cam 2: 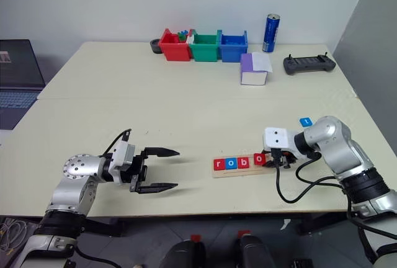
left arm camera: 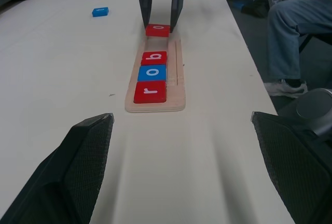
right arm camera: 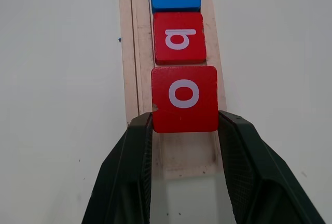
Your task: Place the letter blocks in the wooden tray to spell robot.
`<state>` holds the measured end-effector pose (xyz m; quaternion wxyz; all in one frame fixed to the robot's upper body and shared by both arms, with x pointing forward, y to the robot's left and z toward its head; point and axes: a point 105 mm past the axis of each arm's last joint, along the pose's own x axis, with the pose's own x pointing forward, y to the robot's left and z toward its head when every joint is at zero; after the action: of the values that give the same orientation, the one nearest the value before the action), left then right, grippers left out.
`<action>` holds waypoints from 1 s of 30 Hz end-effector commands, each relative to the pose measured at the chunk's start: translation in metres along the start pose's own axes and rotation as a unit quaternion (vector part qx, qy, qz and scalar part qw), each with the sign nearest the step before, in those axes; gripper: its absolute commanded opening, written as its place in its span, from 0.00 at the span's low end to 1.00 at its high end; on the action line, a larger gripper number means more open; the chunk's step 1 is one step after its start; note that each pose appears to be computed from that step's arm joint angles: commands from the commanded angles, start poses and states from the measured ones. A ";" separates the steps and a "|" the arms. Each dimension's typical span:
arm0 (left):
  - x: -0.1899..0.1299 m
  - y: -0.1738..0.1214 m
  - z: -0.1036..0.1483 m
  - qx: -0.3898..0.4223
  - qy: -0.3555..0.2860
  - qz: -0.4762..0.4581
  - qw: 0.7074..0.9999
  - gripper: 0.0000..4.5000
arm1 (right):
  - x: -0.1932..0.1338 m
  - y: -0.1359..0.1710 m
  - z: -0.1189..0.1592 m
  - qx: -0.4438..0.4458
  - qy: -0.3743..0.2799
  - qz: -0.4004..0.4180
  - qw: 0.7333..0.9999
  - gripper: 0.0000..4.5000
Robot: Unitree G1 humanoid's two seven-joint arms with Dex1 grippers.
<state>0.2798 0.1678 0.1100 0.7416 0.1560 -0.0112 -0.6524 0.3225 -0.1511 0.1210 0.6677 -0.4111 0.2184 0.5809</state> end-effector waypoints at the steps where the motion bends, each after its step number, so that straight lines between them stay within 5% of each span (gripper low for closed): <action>1: 0.000 -0.002 0.004 0.016 -0.001 -0.003 1.000 1.00 | -0.003 -0.005 0.004 -0.024 0.006 -0.007 1.000 0.32; 30: -0.017 0.002 0.023 0.023 0.006 -0.005 1.000 1.00 | -0.037 -0.016 0.034 -0.058 -0.025 0.004 0.998 0.32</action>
<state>0.2743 0.1826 0.1245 0.7433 0.1612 -0.0010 -0.6492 0.3211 -0.1491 0.1547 0.6442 -0.4224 0.1995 0.6056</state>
